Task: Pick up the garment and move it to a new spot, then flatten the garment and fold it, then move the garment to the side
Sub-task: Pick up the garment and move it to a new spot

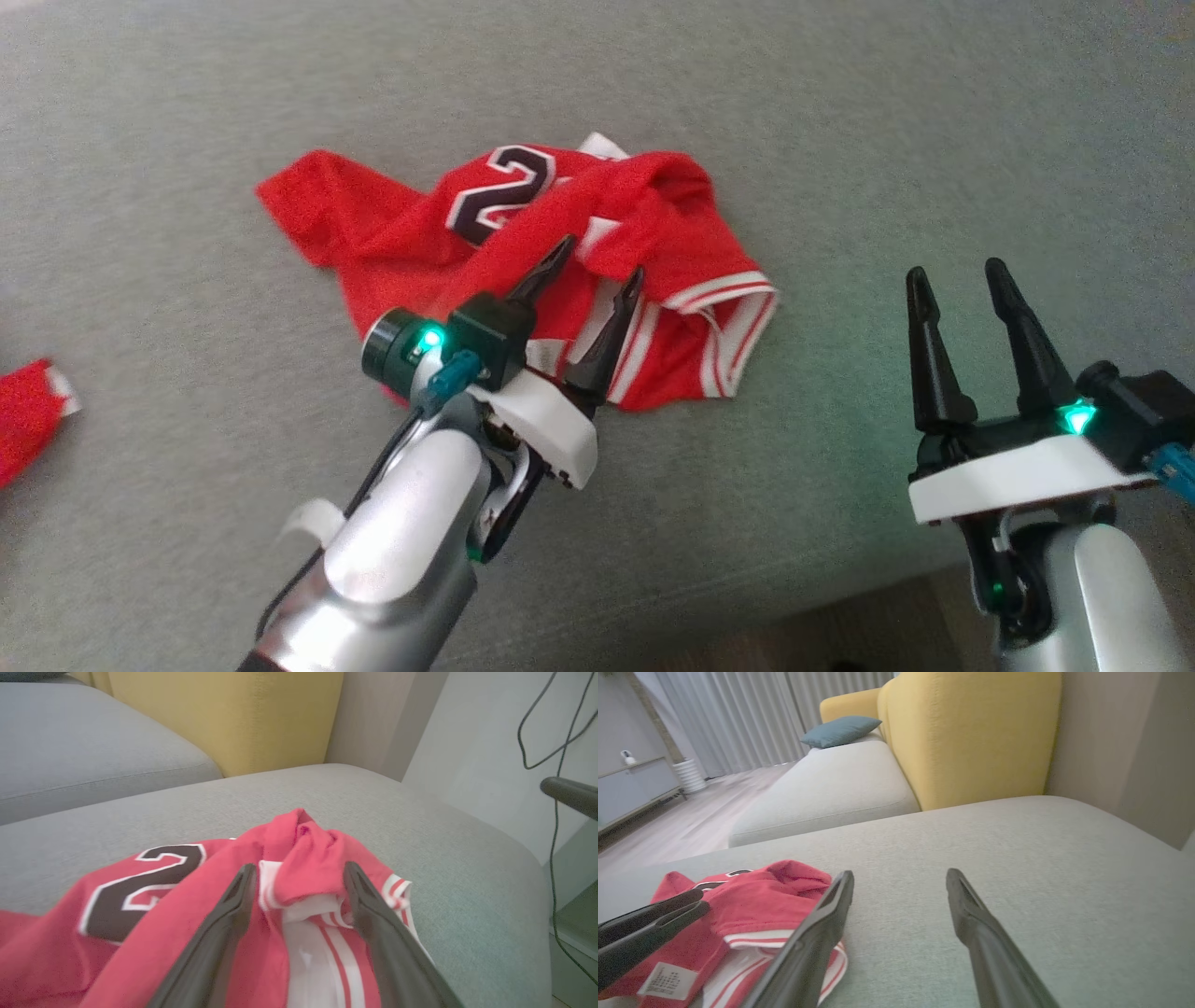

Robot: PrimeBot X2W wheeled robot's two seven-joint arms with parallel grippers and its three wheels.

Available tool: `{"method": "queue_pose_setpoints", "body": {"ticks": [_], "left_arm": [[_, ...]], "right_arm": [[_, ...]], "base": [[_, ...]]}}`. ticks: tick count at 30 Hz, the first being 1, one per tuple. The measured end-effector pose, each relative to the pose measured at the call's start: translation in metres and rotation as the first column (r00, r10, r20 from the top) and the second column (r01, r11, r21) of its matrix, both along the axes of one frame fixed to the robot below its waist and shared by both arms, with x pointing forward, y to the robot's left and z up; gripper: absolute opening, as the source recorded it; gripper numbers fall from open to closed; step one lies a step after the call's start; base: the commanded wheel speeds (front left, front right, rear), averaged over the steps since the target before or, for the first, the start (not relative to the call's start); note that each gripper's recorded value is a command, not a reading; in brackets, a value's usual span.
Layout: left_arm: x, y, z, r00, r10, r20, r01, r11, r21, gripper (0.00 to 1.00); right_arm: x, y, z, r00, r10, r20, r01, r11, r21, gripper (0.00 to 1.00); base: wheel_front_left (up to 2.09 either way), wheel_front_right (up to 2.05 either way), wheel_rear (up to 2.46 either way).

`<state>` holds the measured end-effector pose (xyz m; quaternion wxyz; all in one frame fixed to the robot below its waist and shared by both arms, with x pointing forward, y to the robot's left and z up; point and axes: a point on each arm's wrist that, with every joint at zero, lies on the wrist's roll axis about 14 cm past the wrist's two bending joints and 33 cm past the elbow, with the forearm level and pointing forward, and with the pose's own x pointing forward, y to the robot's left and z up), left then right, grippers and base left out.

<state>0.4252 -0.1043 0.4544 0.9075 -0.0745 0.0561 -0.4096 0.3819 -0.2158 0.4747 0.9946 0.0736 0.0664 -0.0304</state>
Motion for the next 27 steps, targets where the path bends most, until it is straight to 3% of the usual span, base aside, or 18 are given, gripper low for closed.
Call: {"method": "queue_pose_setpoints", "body": {"ticks": [4, 8, 17, 21, 27], "left_arm": [[0.000, 0.029, 0.011, 0.995, 0.090, 0.037, -0.090, 0.996, 0.007, 1.00], [0.006, 0.078, 0.022, 0.966, 0.245, 0.083, -0.248, 0.969, 0.023, 1.00], [0.006, 0.212, 0.056, 0.786, 0.591, 0.184, -0.602, 0.799, 0.006, 1.00], [-0.012, 0.240, 0.052, 0.743, 0.646, 0.175, -0.658, 0.753, 0.017, 1.00], [-0.026, 0.245, 0.054, 0.735, 0.658, 0.167, -0.668, 0.744, 0.006, 1.00]], "right_arm": [[0.008, 0.019, 0.005, 0.998, 0.061, 0.016, -0.062, 0.998, 0.010, 1.00], [0.016, 0.040, 0.013, 0.992, 0.124, 0.037, -0.125, 0.992, 0.018, 1.00], [0.028, 0.078, 0.031, 0.968, 0.237, 0.079, -0.238, 0.971, 0.003, 1.00], [0.023, 0.086, 0.029, 0.962, 0.262, 0.070, -0.263, 0.965, 0.001, 1.00], [0.016, 0.082, 0.036, 0.964, 0.253, 0.080, -0.253, 0.967, -0.008, 1.00]], "base": [[0.00, 0.00, 0.00], [0.00, 0.00, 0.00], [0.00, 0.00, 0.00], [0.00, 0.00, 0.00], [0.00, 0.00, 0.00]]}}
